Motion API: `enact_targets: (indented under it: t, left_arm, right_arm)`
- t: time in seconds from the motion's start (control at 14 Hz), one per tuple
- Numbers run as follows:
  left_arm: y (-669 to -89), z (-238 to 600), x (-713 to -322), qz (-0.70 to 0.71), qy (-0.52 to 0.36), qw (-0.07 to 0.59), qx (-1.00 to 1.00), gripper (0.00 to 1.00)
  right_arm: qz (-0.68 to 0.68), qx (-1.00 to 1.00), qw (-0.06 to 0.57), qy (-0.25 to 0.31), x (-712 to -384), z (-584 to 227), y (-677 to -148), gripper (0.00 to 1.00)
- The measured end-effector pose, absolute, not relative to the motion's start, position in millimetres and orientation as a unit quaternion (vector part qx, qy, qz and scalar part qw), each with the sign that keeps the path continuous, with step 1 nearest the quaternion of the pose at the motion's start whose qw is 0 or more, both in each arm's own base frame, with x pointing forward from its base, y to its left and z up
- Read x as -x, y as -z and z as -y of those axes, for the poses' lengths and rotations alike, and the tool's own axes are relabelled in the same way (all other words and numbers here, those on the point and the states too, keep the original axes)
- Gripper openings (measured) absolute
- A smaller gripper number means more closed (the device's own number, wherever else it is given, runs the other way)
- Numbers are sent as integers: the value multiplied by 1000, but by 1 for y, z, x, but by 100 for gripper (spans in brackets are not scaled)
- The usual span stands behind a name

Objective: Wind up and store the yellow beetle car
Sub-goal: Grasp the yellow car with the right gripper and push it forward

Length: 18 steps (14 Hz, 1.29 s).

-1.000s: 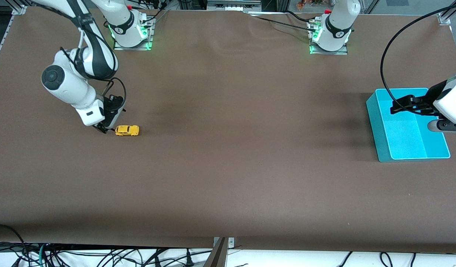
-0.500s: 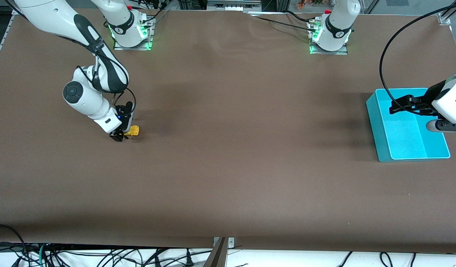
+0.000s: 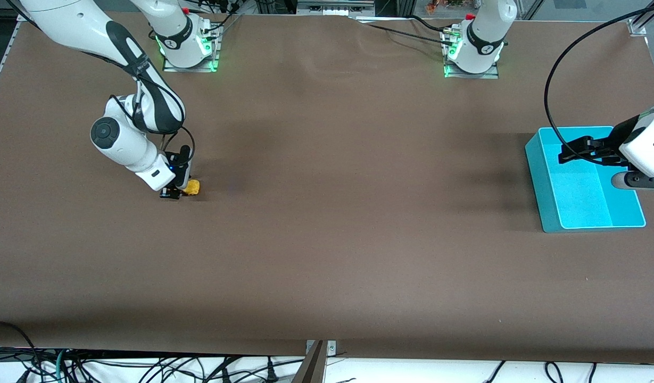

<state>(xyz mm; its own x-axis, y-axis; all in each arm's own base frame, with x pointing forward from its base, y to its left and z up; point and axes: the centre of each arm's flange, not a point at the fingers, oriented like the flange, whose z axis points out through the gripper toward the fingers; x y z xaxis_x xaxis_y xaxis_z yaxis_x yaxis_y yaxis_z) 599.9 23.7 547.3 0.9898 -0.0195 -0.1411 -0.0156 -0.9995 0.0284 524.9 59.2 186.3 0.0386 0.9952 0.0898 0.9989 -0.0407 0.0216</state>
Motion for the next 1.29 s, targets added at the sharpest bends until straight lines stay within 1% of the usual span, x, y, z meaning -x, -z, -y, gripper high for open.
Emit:
enact_targets:
  t: [0.07, 0.29, 0.57, 0.79, 1.0, 1.29]
  left_arm:
    - [-547, -24, -600, 9, 71, 14, -997, 100]
    - [-547, -24, -600, 9, 71, 14, -997, 100]
    - [-547, -24, -600, 9, 71, 14, -997, 100]
    - [-547, -24, -600, 9, 71, 14, -997, 100]
    - [-546, -24, -600, 14, 74, 14, -997, 100]
    - [-540, -24, -601, 47, 80, 17, -996, 100]
  right_arm:
    - [693, 720, 23, 40, -525, -59, -187, 44]
    - [708, 705, 17, 42, -527, -68, -190, 44]
    - [739, 670, 17, 74, -536, -130, -213, 44]
    - [730, 678, 24, 83, -534, -168, -221, 44]
    - [722, 686, 37, 84, -532, -203, -214, 44]
    - [717, 692, 55, 69, -532, -204, -186, 44]
